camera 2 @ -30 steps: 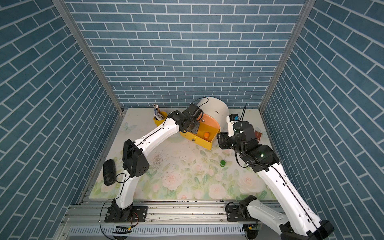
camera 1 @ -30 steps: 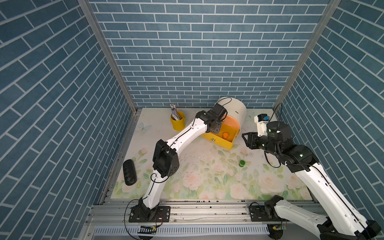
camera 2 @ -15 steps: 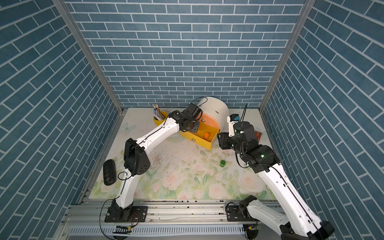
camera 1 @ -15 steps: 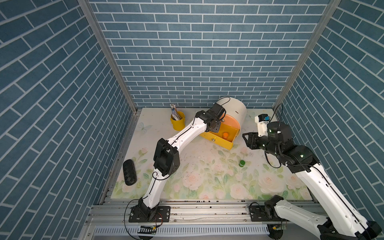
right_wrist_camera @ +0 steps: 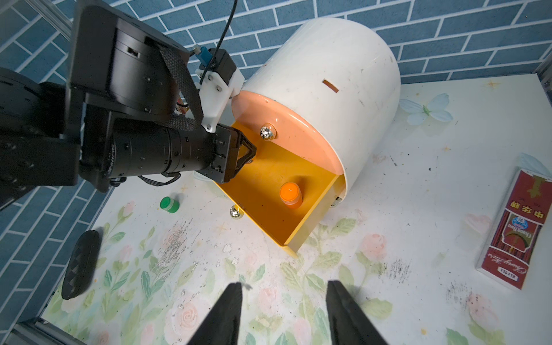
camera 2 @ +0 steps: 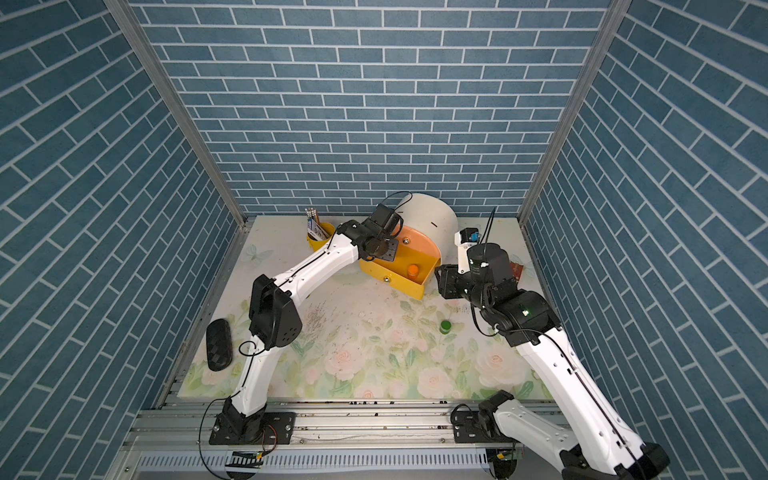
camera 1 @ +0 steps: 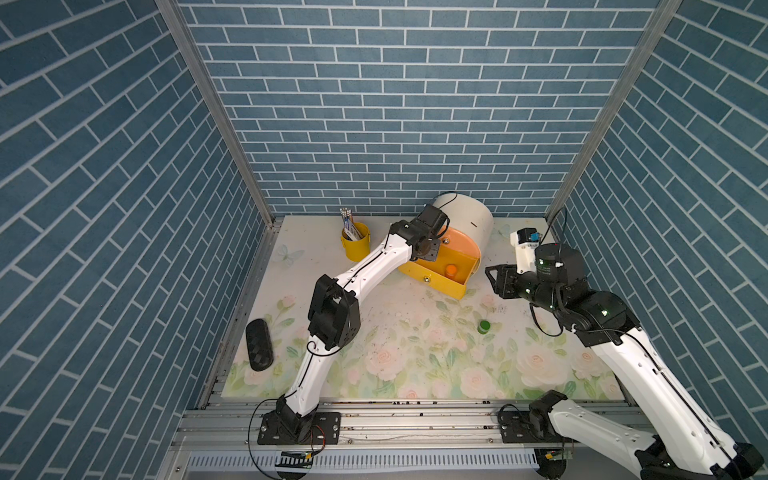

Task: Put the paint cans in the drawer according to color
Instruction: Place the paint can in the drawer, then close the drawer in the storage box.

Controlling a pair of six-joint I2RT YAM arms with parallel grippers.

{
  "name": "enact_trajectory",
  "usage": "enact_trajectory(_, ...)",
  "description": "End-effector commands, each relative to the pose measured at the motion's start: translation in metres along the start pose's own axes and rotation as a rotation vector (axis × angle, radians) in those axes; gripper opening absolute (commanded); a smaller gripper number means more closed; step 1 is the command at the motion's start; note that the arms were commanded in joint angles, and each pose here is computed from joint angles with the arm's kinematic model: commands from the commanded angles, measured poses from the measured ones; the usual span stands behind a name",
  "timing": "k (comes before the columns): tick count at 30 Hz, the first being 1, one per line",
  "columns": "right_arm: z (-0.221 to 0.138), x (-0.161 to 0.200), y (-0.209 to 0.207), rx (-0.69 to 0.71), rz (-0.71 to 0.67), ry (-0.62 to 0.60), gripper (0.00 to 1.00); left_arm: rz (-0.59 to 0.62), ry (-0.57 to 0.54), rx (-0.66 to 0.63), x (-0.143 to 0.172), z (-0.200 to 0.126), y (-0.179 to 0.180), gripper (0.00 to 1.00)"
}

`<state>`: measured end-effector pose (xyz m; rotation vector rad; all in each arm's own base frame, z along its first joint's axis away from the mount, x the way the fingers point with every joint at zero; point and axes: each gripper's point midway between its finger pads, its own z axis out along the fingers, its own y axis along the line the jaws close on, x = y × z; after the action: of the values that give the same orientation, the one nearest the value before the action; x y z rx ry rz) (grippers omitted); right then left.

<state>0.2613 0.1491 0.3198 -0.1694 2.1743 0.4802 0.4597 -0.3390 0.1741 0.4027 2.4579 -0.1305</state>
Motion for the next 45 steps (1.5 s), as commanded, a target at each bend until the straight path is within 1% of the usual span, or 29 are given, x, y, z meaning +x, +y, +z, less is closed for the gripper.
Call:
enact_trajectory(1, -0.005, -0.002, -0.004, 0.016, 0.008, -0.013, 0.5, 0.021, 0.038, 0.012, 0.01, 0.011, -0.004, 0.4)
enact_trajectory(2, -0.005, -0.001, -0.004, 0.017, 0.008, -0.01, 0.51, 0.019, 0.037, 0.011, 0.009, 0.01, -0.004, 0.43)
enact_trajectory(5, -0.005, -0.002, -0.004, 0.016, 0.009, -0.012, 0.51, 0.012, 0.03, 0.016, 0.007, 0.006, -0.004, 0.46)
enact_trajectory(9, -0.005, -0.005, -0.004, 0.015, 0.009, -0.018, 0.51, 0.001, 0.01, 0.024, 0.0, -0.006, -0.004, 0.54)
enact_trajectory(12, -0.005, -0.006, -0.003, 0.014, 0.006, -0.021, 0.51, -0.004, -0.01, 0.031, -0.006, -0.02, -0.003, 0.54)
enact_trajectory(18, -0.001, -0.018, -0.001, 0.009, -0.018, -0.053, 0.51, -0.043, -0.096, 0.064, -0.018, -0.064, 0.003, 0.55)
enact_trajectory(23, 0.018, -0.041, 0.001, -0.004, -0.038, -0.09, 0.51, -0.088, -0.224, 0.123, -0.017, -0.107, 0.011, 0.59)
enact_trajectory(29, 0.039, -0.078, 0.002, -0.032, -0.053, -0.147, 0.51, -0.123, -0.392, 0.21, 0.002, -0.15, 0.022, 0.63)
enact_trajectory(32, 0.052, -0.094, -0.001, -0.037, -0.053, -0.171, 0.51, -0.139, -0.472, 0.24, 0.013, -0.166, 0.028, 0.65)
enact_trajectory(33, 0.056, -0.1, -0.005, -0.03, -0.049, -0.181, 0.51, -0.142, -0.488, 0.25, 0.018, -0.168, 0.029, 0.65)
enact_trajectory(34, 0.06, -0.105, -0.002, -0.061, -0.05, -0.183, 0.51, -0.148, -0.511, 0.264, 0.021, -0.173, 0.03, 0.65)
enact_trajectory(39, 0.078, -0.133, -0.004, -0.089, -0.067, -0.206, 0.52, -0.144, -0.595, 0.319, 0.039, -0.186, 0.028, 0.67)
enact_trajectory(45, 0.096, -0.172, -0.011, -0.11, -0.074, -0.257, 0.54, -0.133, -0.649, 0.377, 0.065, -0.19, 0.02, 0.72)
